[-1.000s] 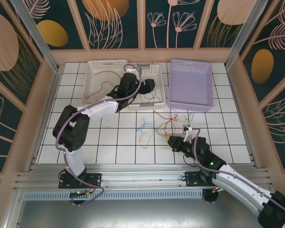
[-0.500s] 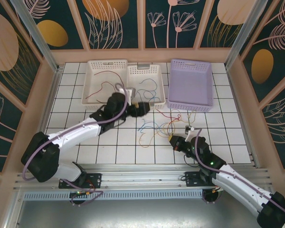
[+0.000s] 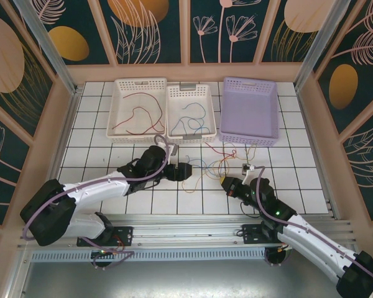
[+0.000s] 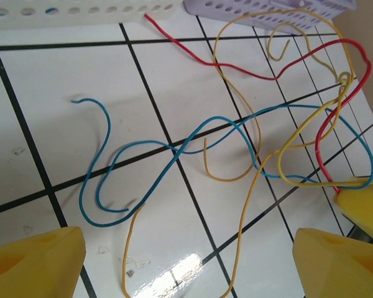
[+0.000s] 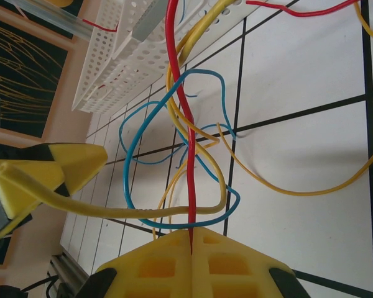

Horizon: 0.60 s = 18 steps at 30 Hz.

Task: Untangle the cables

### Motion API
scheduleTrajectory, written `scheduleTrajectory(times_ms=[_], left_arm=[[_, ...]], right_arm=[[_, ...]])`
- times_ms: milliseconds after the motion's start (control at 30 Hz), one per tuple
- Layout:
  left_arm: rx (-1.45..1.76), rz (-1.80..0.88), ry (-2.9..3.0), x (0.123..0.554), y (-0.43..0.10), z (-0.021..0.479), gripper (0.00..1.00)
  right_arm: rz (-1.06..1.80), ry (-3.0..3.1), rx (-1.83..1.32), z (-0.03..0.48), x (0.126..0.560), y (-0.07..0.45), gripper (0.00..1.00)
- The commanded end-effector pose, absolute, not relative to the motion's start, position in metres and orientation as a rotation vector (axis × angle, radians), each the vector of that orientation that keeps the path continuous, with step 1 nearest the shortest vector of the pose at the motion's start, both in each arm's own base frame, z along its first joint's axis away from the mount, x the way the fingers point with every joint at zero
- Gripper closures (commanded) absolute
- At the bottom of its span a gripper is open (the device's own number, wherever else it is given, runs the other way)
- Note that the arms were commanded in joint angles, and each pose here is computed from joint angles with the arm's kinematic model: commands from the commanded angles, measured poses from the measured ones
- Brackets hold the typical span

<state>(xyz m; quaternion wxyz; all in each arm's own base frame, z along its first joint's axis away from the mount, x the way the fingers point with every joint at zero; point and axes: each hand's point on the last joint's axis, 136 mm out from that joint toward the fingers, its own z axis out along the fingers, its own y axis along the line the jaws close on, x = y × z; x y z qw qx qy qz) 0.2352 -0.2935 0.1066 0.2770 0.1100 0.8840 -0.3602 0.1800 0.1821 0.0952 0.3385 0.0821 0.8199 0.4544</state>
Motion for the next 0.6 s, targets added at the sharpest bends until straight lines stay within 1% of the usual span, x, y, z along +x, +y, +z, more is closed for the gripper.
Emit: scheduleTrajectory(times_ms=[0,300,400,500,533,567], left_arm=[[0.311,-0.987,2.36,0.235,-0.299,0.102,0.14],[0.341,-0.944,2.384,0.249,-0.311,0.087,0.19],[0.354,-0.944,2.387,0.252,-0.316,0.084,0.24],[0.369,-0.94,2.389,0.255,-0.32,0.083,0.32],[0.373,-0.937,2.39,0.255,-0.321,0.082,0.37],[0.373,-0.938,2.387,0.255,-0.321,0.082,0.44]], right_arm=[[1.246,2.088,0.207,0.115,0.182,0.187,1.0],[1.292,2.072,0.192,0.119,0.179,0.191,1.0],[1.302,2.07,0.185,0.121,0.178,0.193,1.0],[1.305,2.07,0.18,0.121,0.178,0.193,1.0],[1.307,2.068,0.179,0.121,0.177,0.193,1.0],[1.308,2.067,0.177,0.122,0.178,0.193,1.0]])
